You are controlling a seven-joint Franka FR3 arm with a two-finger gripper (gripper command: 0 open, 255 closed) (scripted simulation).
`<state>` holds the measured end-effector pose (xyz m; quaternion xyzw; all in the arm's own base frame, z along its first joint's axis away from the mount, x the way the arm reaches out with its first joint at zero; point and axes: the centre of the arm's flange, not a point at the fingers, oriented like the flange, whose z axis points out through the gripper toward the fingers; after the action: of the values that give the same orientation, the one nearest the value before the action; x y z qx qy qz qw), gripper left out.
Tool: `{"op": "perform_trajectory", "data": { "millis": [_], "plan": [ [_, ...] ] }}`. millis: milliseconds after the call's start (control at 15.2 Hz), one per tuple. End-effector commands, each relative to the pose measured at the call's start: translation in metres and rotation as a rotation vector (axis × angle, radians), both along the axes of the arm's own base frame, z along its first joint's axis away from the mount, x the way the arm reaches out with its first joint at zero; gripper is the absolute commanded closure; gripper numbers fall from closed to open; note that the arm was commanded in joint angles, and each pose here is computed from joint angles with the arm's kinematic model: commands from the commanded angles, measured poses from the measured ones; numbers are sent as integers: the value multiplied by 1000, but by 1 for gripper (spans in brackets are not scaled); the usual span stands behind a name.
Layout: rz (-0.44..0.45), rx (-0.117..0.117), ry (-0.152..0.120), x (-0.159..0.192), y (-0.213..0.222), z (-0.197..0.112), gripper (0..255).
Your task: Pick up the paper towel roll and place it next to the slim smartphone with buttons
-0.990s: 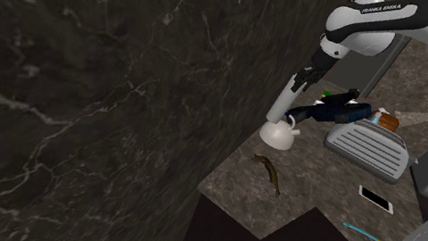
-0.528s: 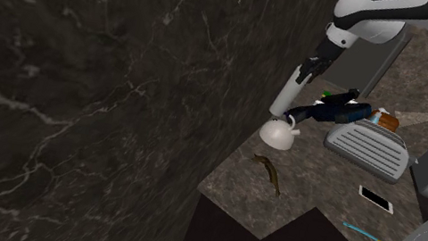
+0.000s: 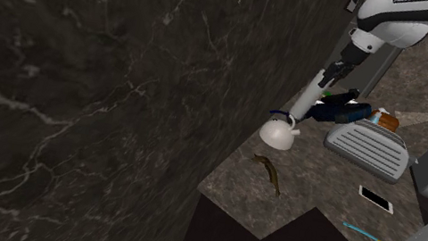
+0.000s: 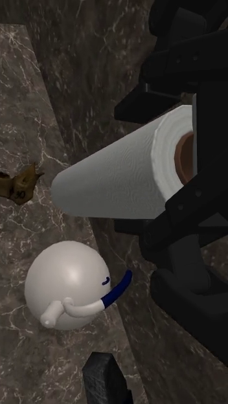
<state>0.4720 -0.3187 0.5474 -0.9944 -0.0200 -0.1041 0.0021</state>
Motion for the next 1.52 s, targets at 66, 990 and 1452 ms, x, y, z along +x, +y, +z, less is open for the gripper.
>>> {"op": "perform_trajectory", "data": {
  "millis": [66,990,1452],
  "plan": [
    [1,0,0,-18,-35,-1,255],
    [1,0,0,-106,-198,0,255],
    [1,0,0,-150,-279,1,255]
  ]
}}
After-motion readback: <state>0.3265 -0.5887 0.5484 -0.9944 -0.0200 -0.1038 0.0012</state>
